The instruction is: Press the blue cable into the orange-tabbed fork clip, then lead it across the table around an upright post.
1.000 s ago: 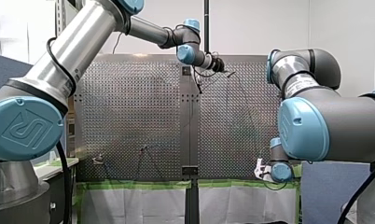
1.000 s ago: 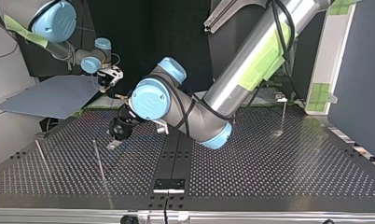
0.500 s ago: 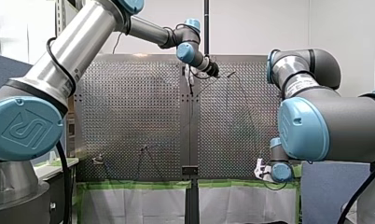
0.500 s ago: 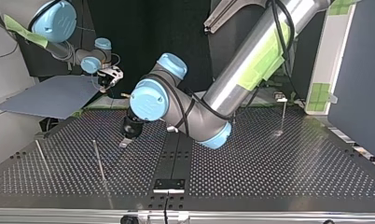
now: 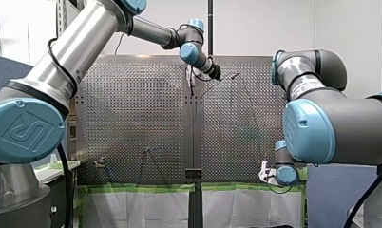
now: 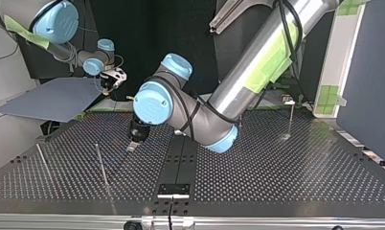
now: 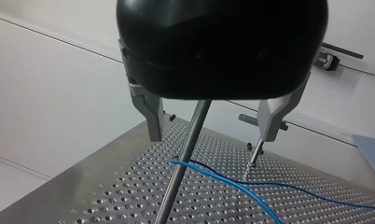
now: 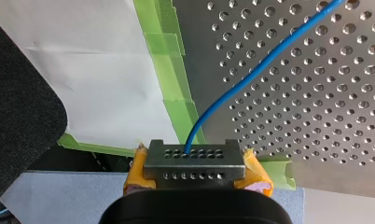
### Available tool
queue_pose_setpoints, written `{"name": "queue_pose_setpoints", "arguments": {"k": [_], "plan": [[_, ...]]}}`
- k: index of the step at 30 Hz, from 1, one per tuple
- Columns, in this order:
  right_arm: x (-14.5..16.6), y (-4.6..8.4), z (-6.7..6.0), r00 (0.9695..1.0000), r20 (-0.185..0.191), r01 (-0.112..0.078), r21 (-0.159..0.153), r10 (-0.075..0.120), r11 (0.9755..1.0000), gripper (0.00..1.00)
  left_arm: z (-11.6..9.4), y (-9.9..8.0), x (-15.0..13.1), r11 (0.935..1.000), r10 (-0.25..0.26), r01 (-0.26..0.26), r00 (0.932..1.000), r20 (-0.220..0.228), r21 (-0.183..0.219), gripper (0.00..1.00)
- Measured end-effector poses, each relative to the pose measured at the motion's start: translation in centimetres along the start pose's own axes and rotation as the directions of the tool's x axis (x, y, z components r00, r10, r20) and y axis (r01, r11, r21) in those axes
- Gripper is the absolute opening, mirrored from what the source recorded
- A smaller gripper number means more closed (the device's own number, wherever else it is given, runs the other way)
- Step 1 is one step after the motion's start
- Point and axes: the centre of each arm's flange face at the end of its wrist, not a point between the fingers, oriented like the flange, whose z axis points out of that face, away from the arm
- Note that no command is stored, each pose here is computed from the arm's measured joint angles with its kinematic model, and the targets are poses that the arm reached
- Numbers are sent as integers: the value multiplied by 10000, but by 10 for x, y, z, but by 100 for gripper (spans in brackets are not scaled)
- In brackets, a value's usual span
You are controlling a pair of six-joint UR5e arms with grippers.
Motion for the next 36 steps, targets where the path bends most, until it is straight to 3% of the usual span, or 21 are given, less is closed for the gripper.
{"name": "queue_pose_setpoints", "arguments": {"k": [20, 27, 33, 36], "plan": [[0, -1, 0, 10000, -6, 15, 13, -15, 10000, 0, 0, -1, 1, 10000, 63, -63, 10000, -6, 9, 100], [1, -1, 1, 10000, -12, 13, 14, -13, 10000, 0, -7, -2, 2, 9984, 525, -527, 9986, -87, -198, 100], [1, -1, 1, 10000, -8, 16, 14, -16, 10000, 0, -25, 0, -9, 9924, 1099, -1077, 9933, 357, -600, 100], [1, -1, 1, 10000, -6, 17, 10, -17, 10000, 0, -34, 0, -17, 9918, 1142, -1100, 9912, 663, -649, 100]]}}
